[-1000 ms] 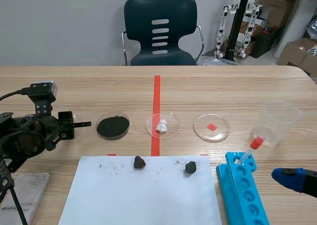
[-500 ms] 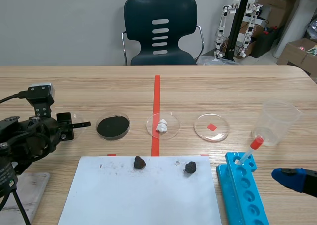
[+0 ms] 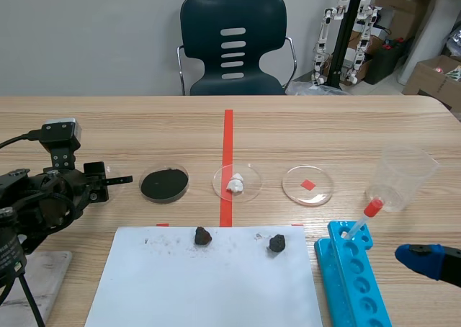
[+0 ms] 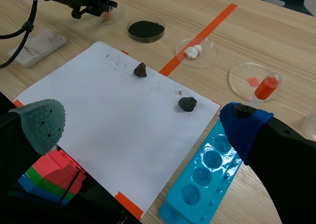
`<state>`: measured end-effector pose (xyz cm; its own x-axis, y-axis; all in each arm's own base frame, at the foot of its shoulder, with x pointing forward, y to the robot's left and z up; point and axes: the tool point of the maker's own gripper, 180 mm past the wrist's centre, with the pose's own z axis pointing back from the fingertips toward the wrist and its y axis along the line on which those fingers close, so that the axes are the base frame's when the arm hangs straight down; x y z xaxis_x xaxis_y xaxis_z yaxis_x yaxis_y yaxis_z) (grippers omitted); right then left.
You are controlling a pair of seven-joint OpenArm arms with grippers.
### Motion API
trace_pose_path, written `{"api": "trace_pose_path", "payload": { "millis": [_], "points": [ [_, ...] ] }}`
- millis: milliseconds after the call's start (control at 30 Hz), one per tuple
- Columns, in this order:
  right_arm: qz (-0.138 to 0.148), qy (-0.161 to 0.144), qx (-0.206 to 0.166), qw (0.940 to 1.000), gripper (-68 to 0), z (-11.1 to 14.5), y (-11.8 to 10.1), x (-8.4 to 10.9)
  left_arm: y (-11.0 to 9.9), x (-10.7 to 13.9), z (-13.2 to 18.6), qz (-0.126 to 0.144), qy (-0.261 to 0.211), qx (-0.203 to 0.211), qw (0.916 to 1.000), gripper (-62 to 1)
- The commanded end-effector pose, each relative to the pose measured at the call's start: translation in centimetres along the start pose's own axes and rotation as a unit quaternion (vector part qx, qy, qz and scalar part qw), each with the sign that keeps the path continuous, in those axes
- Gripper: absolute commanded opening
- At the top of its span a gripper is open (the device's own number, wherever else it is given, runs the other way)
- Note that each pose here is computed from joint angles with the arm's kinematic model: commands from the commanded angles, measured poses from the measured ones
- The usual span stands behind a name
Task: Put the mineral in the empty petri dish
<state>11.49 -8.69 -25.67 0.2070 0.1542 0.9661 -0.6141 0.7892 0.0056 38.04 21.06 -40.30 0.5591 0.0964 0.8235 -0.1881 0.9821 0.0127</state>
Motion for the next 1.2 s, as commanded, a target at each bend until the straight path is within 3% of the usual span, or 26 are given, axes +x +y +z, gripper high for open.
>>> {"api": "trace_pose_path", "payload": {
  "millis": [0, 733, 1067, 1167],
  "points": [
    [0.0, -0.02, 0.0, 0.9998, 0.4, -0.24, 0.0, 1.2, -0.02, 2.07, -0.12, -0.003, -0.028, 0.0, 0.9996, -55.4],
    [0.0, -0.02, 0.0, 0.9998, 0.4, -0.24, -0.01, 1.2, 0.28, 1.18, -0.8, -0.002, -0.012, 0.004, 0.9999, -54.8],
    [0.0, -0.02, 0.0, 0.9998, 0.4, -0.24, -0.01, 1.2, 0.25, 1.19, -0.8, -0.002, -0.012, 0.004, 0.9999, -34.5],
    [0.0, -0.02, 0.0, 0.9998, 0.4, -0.24, -0.01, 1.2, 0.25, 1.21, -0.8, -0.002, -0.013, 0.004, 0.9999, -25.8]
  ]
}}
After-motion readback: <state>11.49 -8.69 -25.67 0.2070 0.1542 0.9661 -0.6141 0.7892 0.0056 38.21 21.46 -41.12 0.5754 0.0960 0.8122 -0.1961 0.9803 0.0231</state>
